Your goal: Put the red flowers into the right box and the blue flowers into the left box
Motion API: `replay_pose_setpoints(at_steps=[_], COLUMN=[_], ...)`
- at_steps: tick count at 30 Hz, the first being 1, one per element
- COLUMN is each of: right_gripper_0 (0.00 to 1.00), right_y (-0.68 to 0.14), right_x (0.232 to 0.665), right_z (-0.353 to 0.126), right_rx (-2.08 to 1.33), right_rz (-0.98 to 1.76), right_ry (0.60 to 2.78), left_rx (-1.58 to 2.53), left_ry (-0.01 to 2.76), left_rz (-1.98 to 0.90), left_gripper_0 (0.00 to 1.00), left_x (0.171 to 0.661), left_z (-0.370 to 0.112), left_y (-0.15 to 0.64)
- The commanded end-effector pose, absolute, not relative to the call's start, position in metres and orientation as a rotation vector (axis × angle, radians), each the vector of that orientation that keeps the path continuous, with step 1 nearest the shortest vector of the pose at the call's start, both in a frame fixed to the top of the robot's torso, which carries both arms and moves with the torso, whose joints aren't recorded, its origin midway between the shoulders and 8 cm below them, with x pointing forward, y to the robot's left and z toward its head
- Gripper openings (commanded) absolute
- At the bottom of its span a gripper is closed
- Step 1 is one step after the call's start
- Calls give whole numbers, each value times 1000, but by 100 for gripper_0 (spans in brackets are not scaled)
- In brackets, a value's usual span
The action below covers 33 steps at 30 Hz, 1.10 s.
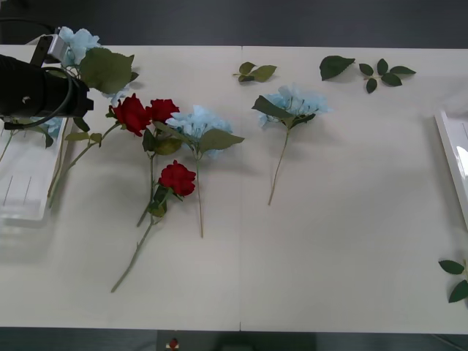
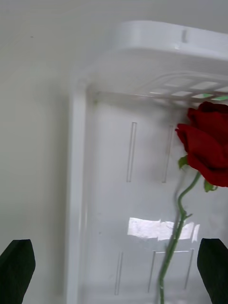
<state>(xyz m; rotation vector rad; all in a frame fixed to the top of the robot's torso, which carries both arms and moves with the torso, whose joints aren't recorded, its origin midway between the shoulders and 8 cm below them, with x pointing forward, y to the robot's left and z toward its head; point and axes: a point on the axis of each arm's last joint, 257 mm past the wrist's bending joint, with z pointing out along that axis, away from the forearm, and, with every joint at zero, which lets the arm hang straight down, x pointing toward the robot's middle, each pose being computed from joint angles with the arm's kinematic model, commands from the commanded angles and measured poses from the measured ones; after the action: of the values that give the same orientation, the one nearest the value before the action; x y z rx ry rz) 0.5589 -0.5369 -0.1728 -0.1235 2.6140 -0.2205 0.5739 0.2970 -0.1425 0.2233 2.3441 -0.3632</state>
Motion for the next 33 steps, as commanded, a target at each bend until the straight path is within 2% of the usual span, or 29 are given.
replay_pose_setpoints(at_steps=[1, 8, 19, 20, 21, 22, 28, 33], right_gripper_0=[100, 100, 100, 100, 100, 100, 100, 100], right_y=[-502, -401, -250, -234, -226, -213, -151, -133], right_x=[563, 567, 577, 578, 579, 580, 582, 586], right_z=[-161, -170, -202, -205, -207, -208, -212, -214], right_rx=[-34, 41, 99, 109, 116, 132, 184, 204], right_rz=[-154, -4, 51, 74, 85, 104, 193, 199], right_ry=[2583, 2587, 2560, 2556, 2555, 2547, 2526, 2522], left_rx=[255, 262, 258, 255, 253, 247, 228, 229], left_ry=[2342, 2366, 2369, 2364, 2359, 2350, 2322, 2322], left_rz=[-345, -334, -327, -319, -316, -315, -326, -311], left_gripper_0=[0, 0, 1, 35, 62, 100, 100, 100], left_x=[557, 533, 514, 516, 517, 519, 524, 525], left_z=[-103, -84, -75, -77, -78, -80, -92, -93], left_y=[287, 265, 239, 239, 240, 240, 244, 247])
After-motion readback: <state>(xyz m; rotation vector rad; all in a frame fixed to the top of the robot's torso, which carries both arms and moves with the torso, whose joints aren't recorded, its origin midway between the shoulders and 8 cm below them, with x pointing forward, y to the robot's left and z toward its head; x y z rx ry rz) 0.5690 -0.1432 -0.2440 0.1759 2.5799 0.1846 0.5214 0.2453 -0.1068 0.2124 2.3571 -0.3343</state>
